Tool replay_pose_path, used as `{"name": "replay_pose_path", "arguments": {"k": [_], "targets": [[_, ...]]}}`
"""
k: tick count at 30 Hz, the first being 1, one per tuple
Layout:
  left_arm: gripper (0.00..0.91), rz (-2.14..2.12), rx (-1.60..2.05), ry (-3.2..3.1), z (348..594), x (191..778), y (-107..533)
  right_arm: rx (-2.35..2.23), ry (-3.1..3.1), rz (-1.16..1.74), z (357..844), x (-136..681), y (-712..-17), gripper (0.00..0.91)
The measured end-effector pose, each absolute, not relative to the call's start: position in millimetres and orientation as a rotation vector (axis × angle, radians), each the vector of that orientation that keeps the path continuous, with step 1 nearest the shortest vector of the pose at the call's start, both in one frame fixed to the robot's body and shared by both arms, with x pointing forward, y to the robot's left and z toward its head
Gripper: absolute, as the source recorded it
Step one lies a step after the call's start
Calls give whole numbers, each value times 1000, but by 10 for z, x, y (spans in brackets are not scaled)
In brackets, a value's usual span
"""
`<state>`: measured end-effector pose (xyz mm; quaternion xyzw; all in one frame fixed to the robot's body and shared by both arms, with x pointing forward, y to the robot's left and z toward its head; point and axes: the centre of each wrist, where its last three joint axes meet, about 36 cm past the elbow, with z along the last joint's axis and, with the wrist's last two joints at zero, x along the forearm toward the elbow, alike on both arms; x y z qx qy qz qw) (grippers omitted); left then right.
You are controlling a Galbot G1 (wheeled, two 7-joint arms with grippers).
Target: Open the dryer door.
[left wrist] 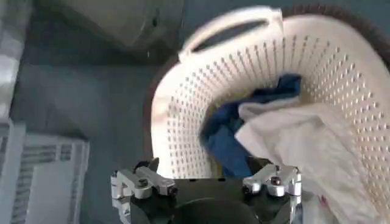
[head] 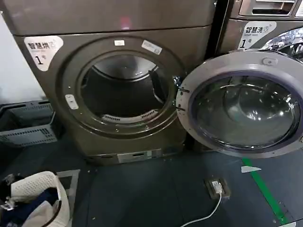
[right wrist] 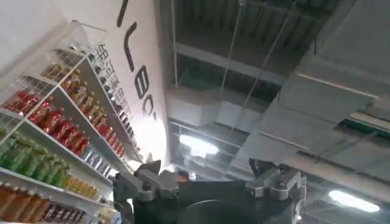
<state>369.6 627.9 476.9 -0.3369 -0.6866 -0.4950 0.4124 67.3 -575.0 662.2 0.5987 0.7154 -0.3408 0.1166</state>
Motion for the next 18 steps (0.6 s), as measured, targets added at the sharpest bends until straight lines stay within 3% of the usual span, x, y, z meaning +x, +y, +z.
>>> {"name": "replay_pose_path", "arguments": {"k": [18], "targets": [[907,-1261,-794,-1656,4845,3630,6396,1748,2099,-1004,6635,667,-5752,907]]}}
